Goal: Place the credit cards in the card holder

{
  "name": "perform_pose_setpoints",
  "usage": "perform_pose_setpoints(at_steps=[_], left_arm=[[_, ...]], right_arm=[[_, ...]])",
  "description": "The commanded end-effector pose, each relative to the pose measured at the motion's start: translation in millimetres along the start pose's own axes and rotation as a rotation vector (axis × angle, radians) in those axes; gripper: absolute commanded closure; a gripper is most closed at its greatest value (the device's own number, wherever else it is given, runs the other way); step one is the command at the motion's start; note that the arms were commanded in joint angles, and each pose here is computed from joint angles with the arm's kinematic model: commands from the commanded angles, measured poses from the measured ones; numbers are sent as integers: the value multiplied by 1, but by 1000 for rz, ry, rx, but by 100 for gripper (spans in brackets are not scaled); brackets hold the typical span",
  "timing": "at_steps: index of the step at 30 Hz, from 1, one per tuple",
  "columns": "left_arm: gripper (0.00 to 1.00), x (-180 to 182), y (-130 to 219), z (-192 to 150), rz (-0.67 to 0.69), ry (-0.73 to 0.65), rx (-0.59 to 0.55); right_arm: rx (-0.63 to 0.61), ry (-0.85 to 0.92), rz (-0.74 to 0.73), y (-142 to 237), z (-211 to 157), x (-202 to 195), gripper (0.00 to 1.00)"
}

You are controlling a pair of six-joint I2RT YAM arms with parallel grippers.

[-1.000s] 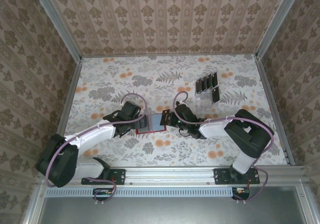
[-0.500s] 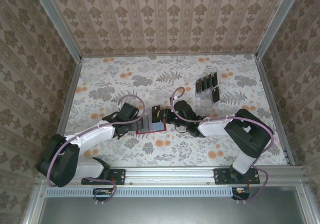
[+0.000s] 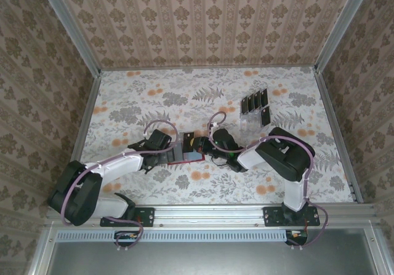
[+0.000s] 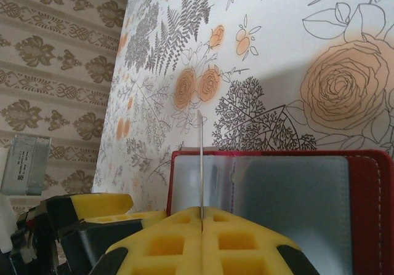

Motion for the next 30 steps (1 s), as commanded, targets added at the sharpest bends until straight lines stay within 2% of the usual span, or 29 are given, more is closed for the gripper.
perform_pose_setpoints(at_steps=[1, 30], left_arm=[[0, 6, -3, -11, 55, 5, 51], [0, 7, -4, -14, 69, 3, 65]], right_arm=[[-2, -8, 56, 0, -3, 3, 100], [12, -38, 36, -2, -13, -19, 100]])
Point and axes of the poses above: each hand's point on the last joint's axis, 136 mm out from that joint toward the fingers, its own y axis back along the fingers, its own x axis along the line the jaws close on, z = x × y, the point moved 9 cm from there along y, back along the fingers, and after that the axes turned 14 degrees about -y, right-handed, at the moved point
